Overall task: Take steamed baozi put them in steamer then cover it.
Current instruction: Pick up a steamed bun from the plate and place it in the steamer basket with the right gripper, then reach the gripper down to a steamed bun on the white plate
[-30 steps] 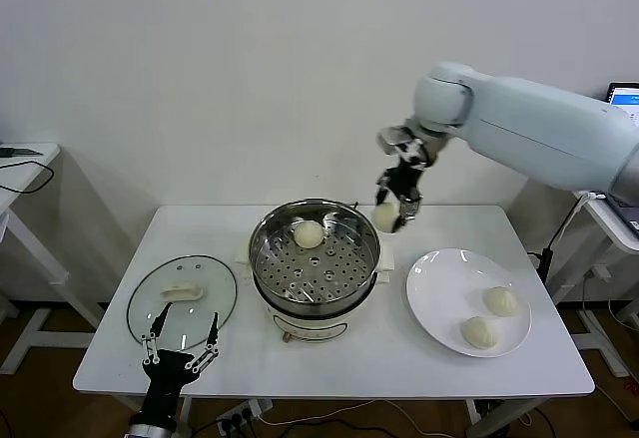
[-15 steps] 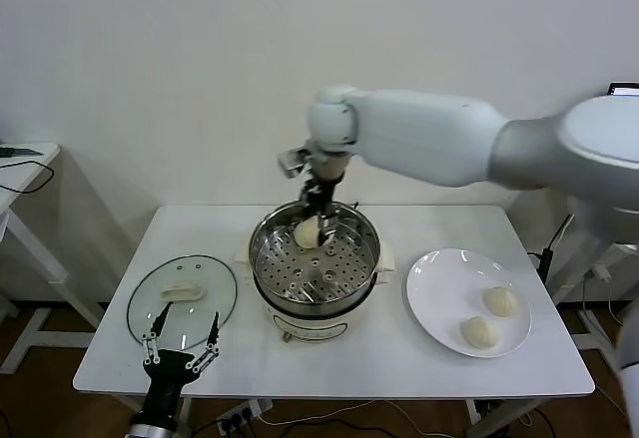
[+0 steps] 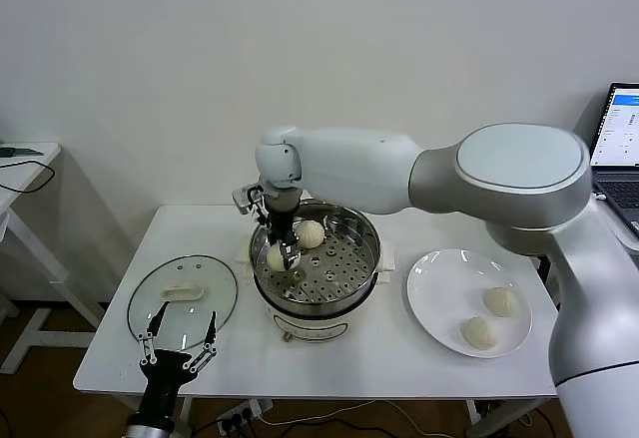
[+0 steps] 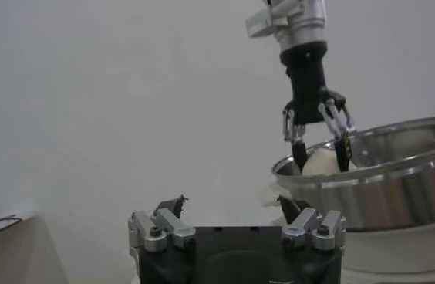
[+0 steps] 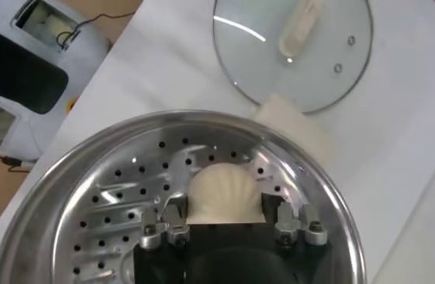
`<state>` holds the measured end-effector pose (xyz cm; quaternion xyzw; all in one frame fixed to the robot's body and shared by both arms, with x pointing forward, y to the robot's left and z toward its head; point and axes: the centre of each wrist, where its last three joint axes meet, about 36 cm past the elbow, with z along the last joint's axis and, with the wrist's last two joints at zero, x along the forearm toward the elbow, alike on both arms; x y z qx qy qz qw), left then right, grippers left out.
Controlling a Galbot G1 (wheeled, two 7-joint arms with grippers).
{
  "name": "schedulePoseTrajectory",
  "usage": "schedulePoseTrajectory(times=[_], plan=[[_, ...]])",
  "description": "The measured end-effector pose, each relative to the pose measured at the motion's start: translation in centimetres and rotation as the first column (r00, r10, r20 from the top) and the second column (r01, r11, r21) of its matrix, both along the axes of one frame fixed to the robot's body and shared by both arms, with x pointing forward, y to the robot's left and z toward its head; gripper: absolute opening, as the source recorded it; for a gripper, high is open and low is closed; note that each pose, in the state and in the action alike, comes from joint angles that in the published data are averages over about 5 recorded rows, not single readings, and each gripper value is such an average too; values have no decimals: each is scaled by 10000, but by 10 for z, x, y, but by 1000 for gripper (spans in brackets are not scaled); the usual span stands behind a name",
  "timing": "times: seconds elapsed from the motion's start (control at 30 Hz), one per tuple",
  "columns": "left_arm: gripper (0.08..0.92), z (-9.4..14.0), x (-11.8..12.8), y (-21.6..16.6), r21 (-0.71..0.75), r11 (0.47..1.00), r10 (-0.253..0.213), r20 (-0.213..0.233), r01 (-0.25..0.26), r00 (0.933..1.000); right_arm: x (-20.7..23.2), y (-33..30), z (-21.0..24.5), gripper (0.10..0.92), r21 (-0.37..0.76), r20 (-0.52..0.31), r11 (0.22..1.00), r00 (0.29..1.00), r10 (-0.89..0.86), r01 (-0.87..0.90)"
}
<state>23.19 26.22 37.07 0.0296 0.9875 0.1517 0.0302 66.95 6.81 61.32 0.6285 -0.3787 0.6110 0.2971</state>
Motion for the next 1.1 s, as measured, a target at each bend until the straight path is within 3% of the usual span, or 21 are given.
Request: schedulePoseTrajectory(times=[0.13,0.4,0.67,0.87,1.1], plan=[[823,0,-1,1,8,10000,31,17,-31,10000,0,2,-10,658,-9,-3,10000,10000,-18,18],[823,2,-2,2,16,10000,69,47,-69,10000,-2,3,-18,810,6,41,10000,10000,25,-25],[823,3,-1,2,12,10000,84,59,-84,9999,-4,-22,7,823,187,168,9997,9998,122,-126],[823,3,1,1,3,10000,67,53,-67,10000,-2,-86,54,823,418,350,9991,9994,35,-50],[823,3,0,-2,-16,10000,-52,-11,52,10000,0,-205,84,823,438,317,9967,9970,-704,690]])
